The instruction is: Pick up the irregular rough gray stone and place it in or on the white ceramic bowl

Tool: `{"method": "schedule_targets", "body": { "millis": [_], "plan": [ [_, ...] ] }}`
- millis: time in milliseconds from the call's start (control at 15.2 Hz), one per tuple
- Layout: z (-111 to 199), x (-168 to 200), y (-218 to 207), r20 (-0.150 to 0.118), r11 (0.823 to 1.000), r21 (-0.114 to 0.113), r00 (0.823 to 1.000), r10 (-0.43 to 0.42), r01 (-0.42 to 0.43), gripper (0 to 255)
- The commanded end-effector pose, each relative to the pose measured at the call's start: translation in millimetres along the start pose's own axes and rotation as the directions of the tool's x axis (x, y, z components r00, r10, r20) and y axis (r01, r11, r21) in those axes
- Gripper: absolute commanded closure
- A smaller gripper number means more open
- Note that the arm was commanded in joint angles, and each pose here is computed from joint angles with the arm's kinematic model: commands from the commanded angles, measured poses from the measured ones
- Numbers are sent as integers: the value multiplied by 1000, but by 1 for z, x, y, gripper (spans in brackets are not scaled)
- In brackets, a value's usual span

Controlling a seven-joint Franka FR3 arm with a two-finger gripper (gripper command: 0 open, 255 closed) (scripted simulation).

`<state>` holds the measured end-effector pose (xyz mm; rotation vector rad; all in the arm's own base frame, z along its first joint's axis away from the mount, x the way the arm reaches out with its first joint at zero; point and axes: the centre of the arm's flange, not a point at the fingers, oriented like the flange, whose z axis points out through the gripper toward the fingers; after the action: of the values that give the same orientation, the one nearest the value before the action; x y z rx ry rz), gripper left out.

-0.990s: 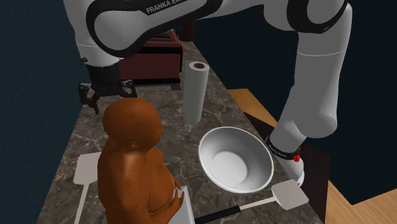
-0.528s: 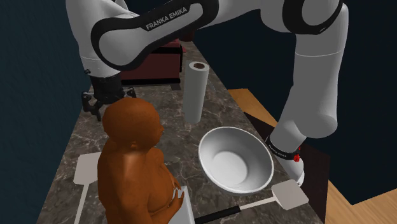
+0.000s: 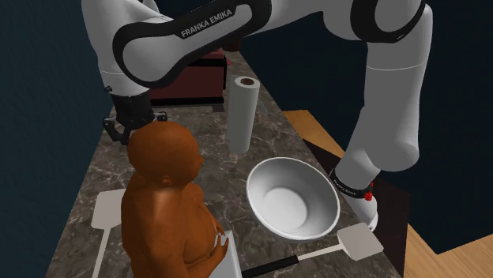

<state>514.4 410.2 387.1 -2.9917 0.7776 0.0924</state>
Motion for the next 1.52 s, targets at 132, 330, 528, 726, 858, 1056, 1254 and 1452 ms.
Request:
{"method": "schedule_targets", "body": {
  "millis": [132, 330, 528, 726, 858, 1056, 1254, 1452],
  "plan": [
    [0, 0, 0, 0, 1000, -1, 1000, 0, 0, 255],
    [0, 0, 0, 0, 1000, -1, 1000, 0, 0, 255],
    [-10, -1, 0, 0, 1000, -1, 1000, 0, 0, 255],
    [-26, -2, -1, 0, 1000, -1, 1000, 0, 0, 255],
    [-36, -3, -1, 0, 1000, -1, 1000, 0, 0, 255],
    [-52, -4, -2, 0, 1000, -1, 1000, 0, 0, 255],
    [-68, -5, -2, 0, 1000, -1, 1000, 0, 0, 255],
    [-84, -6, -3, 0, 1000, -1, 1000, 0, 0, 255]
  ]
}}
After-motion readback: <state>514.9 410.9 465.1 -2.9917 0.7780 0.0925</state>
